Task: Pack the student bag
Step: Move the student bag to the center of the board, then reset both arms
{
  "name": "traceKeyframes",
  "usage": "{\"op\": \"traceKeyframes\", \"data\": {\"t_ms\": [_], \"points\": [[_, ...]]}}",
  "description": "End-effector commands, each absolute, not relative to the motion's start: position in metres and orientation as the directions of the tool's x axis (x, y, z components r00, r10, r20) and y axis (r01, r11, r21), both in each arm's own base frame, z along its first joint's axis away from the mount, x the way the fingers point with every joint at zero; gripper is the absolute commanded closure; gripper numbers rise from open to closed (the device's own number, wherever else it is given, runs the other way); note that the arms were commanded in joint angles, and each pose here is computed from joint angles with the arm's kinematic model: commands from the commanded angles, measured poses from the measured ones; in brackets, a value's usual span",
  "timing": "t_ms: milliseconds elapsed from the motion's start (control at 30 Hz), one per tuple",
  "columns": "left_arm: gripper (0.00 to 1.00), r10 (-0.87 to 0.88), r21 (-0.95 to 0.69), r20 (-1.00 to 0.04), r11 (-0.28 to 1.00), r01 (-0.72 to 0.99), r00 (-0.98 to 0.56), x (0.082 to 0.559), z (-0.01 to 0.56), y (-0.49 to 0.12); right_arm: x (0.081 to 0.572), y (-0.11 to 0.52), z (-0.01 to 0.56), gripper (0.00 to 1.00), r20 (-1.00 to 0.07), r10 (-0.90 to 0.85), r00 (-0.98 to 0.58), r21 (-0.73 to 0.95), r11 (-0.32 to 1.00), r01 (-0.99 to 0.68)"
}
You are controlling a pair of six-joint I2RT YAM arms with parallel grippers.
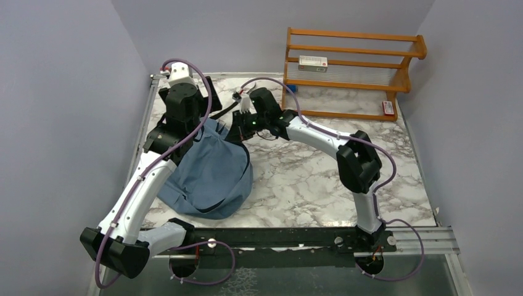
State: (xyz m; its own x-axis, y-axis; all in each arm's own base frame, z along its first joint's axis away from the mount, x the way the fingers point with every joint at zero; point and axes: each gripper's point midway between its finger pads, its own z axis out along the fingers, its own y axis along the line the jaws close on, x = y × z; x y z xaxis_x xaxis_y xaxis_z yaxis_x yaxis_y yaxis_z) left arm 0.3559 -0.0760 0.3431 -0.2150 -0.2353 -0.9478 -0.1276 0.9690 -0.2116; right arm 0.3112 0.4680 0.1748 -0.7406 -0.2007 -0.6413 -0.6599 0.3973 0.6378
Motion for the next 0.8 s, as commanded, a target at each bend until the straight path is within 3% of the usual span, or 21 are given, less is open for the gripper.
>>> {"op": "traceKeyframes", "data": {"t_ms": [0, 167, 367, 767], "points": [[0.01, -0.227, -0.197, -0.948, 0.969, -0.147, -0.223, 0.354, 0.343, -0.071, 0.338, 0.495, 0.21, 0.99, -0.753, -0.114, -0.648, 0.582, 0.345, -0.737], [0.01, -0.224, -0.199, -0.94, 0.973, -0.119, -0.258, 0.357, 0.331, -0.079, 0.374, 0.499, 0.206, 0.9, -0.825, -0.114, -0.554, 0.464, 0.422, -0.779], [0.01, -0.214, -0.206, -0.935, 0.977, -0.061, -0.283, 0.358, 0.319, -0.09, 0.414, 0.448, 0.226, 0.61, -0.879, -0.053, -0.474, 0.364, 0.568, -0.738], [0.01, -0.177, -0.201, -0.948, 0.977, 0.068, -0.266, 0.367, 0.307, -0.112, 0.409, 0.306, 0.274, 0.41, -0.952, -0.017, -0.306, 0.162, 0.82, -0.549]]}}
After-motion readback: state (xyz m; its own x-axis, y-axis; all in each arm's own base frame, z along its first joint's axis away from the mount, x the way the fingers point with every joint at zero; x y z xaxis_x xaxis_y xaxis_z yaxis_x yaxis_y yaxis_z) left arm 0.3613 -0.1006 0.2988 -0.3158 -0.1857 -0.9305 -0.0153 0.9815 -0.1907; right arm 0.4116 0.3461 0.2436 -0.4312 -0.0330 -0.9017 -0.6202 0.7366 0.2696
